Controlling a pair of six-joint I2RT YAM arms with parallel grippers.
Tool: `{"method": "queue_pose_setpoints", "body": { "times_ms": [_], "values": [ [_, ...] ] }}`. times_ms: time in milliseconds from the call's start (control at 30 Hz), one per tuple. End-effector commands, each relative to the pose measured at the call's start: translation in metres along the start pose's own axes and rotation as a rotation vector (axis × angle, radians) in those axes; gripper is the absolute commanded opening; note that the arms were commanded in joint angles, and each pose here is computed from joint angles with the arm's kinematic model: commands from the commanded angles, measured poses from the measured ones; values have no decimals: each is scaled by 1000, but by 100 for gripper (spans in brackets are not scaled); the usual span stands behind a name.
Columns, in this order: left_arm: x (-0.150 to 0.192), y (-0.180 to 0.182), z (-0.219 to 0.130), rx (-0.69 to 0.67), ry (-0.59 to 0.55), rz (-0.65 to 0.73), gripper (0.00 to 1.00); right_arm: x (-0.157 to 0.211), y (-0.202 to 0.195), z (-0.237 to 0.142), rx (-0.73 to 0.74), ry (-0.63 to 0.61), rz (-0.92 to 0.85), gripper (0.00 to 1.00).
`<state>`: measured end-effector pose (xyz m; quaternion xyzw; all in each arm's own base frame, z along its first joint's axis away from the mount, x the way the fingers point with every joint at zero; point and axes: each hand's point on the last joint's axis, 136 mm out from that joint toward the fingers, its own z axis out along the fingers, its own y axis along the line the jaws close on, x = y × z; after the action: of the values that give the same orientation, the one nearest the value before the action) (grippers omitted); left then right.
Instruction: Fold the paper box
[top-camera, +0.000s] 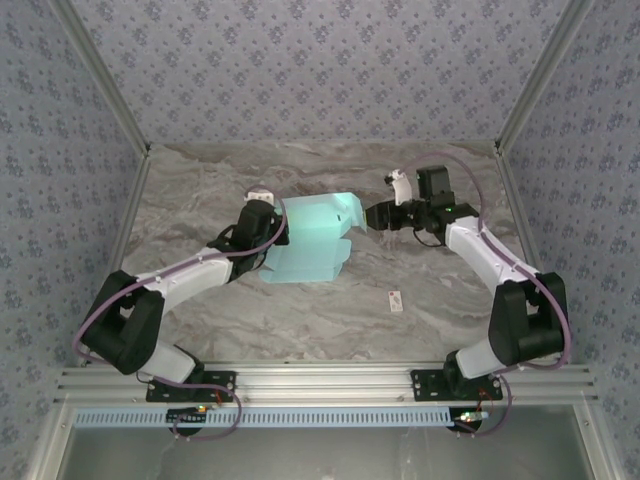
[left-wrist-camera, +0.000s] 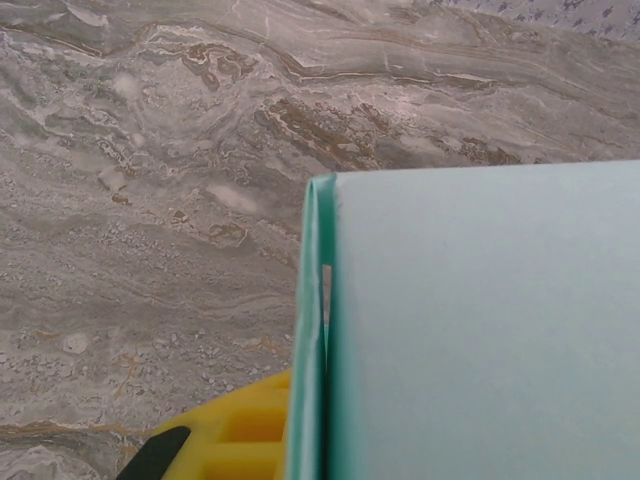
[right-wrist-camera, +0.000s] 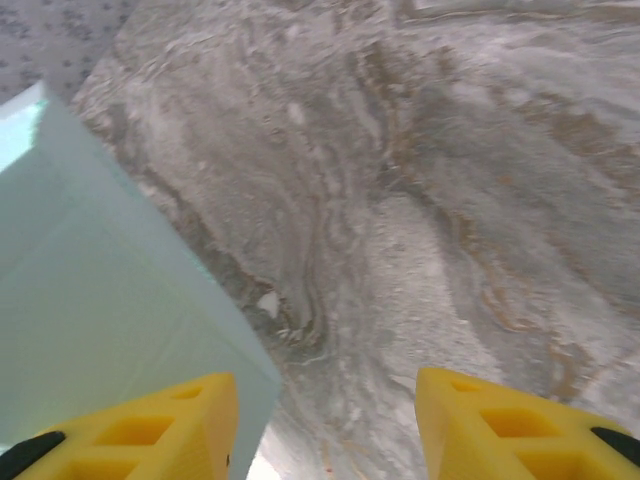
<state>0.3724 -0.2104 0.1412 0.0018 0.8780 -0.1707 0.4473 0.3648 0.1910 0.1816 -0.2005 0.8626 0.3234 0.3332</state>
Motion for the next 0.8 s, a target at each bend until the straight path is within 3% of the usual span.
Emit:
{"method": "queue_pose_setpoints", "body": {
  "times_ms": [0,233,767],
  "values": [
    [-11,-4,-7,26,-29,-21,0,3,24,4,-132,-1,-25,51],
    [-11,-7,-7,40,-27,-26,0,7,46,11,-208,14,-82,51],
    [-11,-13,-11,75,-23,-29,0,-3,54,22,-238,17,-160,48]
  ]
}}
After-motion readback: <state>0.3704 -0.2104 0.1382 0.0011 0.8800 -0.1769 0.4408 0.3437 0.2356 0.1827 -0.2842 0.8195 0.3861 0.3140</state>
